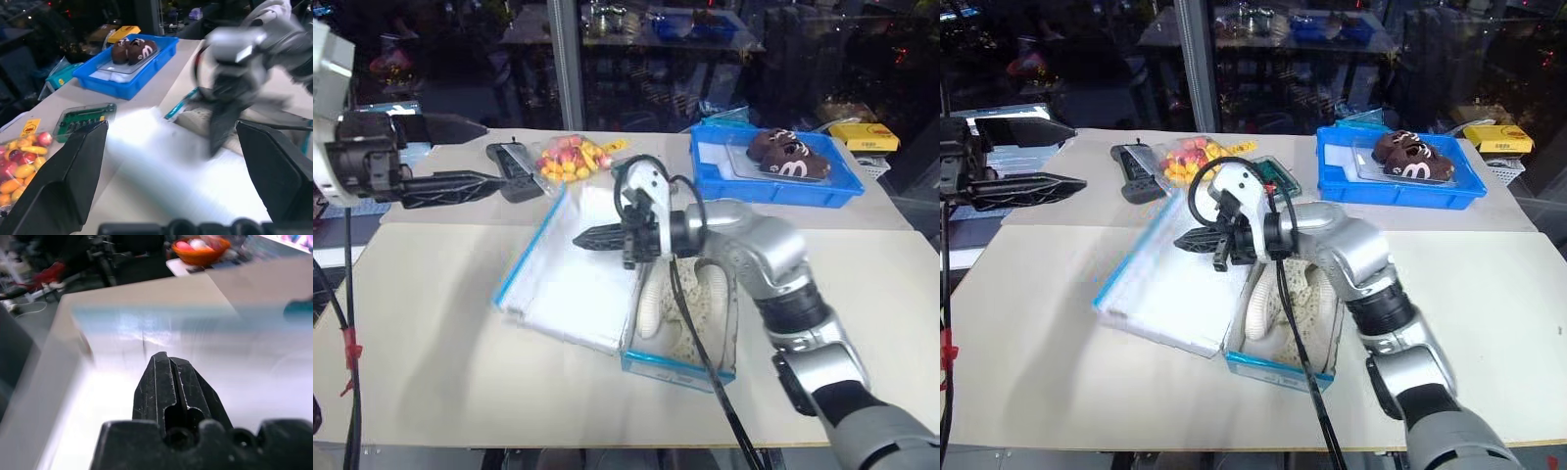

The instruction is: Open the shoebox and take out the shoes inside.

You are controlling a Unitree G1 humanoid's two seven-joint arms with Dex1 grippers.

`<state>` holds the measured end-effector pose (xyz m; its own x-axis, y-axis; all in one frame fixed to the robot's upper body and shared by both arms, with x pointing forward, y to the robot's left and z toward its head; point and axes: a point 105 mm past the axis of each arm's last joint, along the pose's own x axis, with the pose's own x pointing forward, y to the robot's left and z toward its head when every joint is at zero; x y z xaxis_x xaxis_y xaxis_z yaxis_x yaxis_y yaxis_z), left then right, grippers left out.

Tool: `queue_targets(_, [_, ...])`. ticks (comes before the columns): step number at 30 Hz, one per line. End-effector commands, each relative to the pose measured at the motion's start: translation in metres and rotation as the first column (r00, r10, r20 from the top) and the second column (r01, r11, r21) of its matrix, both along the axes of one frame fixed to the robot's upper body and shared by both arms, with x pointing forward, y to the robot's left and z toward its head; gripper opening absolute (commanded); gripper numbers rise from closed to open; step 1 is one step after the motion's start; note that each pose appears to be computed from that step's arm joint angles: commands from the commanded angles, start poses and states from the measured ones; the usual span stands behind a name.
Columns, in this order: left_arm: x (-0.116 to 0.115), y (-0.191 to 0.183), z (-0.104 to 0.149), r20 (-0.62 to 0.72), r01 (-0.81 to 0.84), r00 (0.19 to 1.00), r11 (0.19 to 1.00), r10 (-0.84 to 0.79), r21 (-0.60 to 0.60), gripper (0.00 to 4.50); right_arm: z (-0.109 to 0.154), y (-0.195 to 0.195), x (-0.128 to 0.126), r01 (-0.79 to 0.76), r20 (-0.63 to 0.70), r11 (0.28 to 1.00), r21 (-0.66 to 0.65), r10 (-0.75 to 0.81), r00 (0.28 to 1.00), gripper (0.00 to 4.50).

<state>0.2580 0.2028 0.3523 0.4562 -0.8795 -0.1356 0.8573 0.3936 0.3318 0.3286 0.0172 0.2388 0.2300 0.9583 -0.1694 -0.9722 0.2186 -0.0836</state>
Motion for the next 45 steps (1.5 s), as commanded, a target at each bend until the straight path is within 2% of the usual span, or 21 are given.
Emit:
queue_targets(1, [-0.009,-0.006,0.003,0.023,0.023,0.999,1.000,-0.023,0.018,4.47,0.053,-0.024,0.004,0.063,0.068,0.994,0.089,-0.070,0.995,0.00])
queue_targets(5, [-0.001,-0.010,-0.017,-0.013,0.047,0.999,0.997,-0.046,0.057,4.47,0.093,-0.053,-0.019,0.035,0.136,0.996,0.085,-0.046,0.990,0.00])
queue_targets(7, [0.003,-0.012,-0.027,-0.024,0.057,0.998,0.995,-0.055,0.083,4.47,0.103,-0.063,-0.032,0.012,0.185,0.999,0.046,-0.020,0.983,0.00])
queue_targets(9, [0.008,-0.015,-0.036,-0.036,0.071,0.997,0.992,-0.068,0.108,4.47,0.102,-0.076,-0.040,0.017,0.259,0.999,-0.051,-0.003,0.966,0.00])
queue_targets(12, [0.016,-0.019,-0.048,-0.042,0.091,0.995,0.986,-0.086,0.137,4.47,0.079,-0.102,-0.043,0.065,0.309,0.967,-0.247,0.015,0.951,0.00])
queue_targets(15, [0.021,-0.025,-0.053,-0.044,0.116,0.993,0.984,-0.111,0.135,4.50,0.046,-0.124,-0.028,0.126,0.248,0.933,-0.336,-0.042,0.968,0.89])
queue_targets(19, [0.020,-0.029,-0.057,-0.050,0.136,0.990,0.981,-0.130,0.135,4.50,0.009,-0.144,-0.005,0.212,0.300,0.875,-0.436,-0.081,0.951,2.02])
queue_targets(21, [0.020,-0.029,-0.057,-0.051,0.136,0.990,0.981,-0.130,0.135,4.50,-0.006,-0.152,0.004,0.236,0.282,0.866,-0.440,-0.116,0.952,2.89])
queue_targets(26, [0.020,-0.026,-0.059,-0.057,0.121,0.992,0.983,-0.114,0.141,4.50,-0.032,-0.167,0.013,0.240,0.172,0.865,-0.442,-0.181,0.968,4.49])
queue_targets(31, [0.020,-0.024,-0.059,-0.056,0.105,0.994,0.987,-0.099,0.125,4.50,-0.011,-0.168,0.004,0.195,-0.108,0.955,-0.223,-0.223,0.969,4.49])
queue_targets(34, [0.019,-0.025,-0.058,-0.057,0.108,0.993,0.989,-0.102,0.097,4.50,0.000,-0.169,-0.003,0.162,-0.262,0.981,-0.104,-0.184,0.947,4.49])
queue_targets(37, [0.020,-0.024,-0.064,-0.063,0.097,0.994,0.990,-0.091,0.103,4.50,-0.002,-0.170,-0.005,0.162,-0.356,0.984,-0.069,-0.177,0.918,4.49])
queue_targets(39, [0.020,-0.024,-0.066,-0.061,0.089,0.995,0.990,-0.083,0.112,4.50,-0.007,-0.170,-0.005,0.172,-0.373,0.981,-0.087,-0.192,0.908,4.49])
queue_targets(41, [0.019,-0.029,-0.060,-0.048,0.087,0.995,0.994,-0.084,0.073,4.50,-0.018,-0.169,-0.007,0.163,-0.408,0.979,-0.119,-0.198,0.891,4.49])
queue_targets(43, [0.017,-0.033,-0.054,-0.039,0.096,0.995,0.995,-0.095,0.041,4.50,-0.021,-0.164,-0.010,0.152,-0.474,0.983,-0.099,-0.181,0.862,4.49])
queue_targets(45, [0.015,-0.034,-0.054,-0.036,0.095,0.995,0.995,-0.093,0.041,4.50,-0.029,-0.162,-0.007,0.168,-0.494,0.977,-0.131,-0.211,0.844,4.49])
